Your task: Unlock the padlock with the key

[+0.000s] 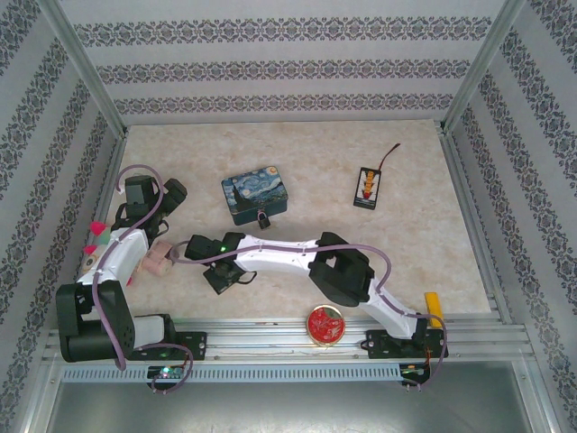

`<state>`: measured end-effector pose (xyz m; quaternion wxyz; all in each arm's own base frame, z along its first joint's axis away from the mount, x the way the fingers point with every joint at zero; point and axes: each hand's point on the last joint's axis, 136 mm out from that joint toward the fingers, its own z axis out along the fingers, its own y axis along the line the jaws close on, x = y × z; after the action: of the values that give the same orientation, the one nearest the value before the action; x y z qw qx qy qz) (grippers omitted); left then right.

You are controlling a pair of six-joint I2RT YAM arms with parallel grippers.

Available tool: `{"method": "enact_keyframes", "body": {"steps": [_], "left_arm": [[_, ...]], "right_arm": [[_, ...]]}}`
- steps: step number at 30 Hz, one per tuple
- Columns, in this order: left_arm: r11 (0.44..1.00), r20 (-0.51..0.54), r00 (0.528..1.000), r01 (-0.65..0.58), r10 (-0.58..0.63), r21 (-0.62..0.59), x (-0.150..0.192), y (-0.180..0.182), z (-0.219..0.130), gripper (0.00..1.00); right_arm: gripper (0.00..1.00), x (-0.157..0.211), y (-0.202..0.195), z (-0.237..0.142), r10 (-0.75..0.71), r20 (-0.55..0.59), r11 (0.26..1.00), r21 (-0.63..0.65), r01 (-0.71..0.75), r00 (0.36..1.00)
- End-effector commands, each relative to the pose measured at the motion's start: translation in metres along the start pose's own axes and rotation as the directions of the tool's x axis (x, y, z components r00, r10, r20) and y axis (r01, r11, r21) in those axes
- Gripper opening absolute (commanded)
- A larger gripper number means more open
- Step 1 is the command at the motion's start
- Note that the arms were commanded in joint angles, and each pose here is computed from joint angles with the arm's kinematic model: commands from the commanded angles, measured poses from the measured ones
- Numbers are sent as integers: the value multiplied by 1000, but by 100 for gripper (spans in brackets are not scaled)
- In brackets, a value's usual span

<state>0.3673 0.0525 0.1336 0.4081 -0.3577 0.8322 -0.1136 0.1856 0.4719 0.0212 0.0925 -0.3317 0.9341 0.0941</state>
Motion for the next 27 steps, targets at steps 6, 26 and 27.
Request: {"method": "enact_keyframes", "body": {"steps": [6,26,27], "left_arm": [[1000,26,1000,-10,9,25,-12,-6,-8,99],[978,-60,997,-31,44,206,10,-32,-25,99],[973,-57,997,-35,49,228,11,-36,-26,99]], "right_arm": [[0,-3,-27,-20,26,31,998,61,-28,999],[0,-1,-92,-119,137,1,990,43,-136,991],[0,-3,-91,-123,142,8,989,29,-142,990]]}}
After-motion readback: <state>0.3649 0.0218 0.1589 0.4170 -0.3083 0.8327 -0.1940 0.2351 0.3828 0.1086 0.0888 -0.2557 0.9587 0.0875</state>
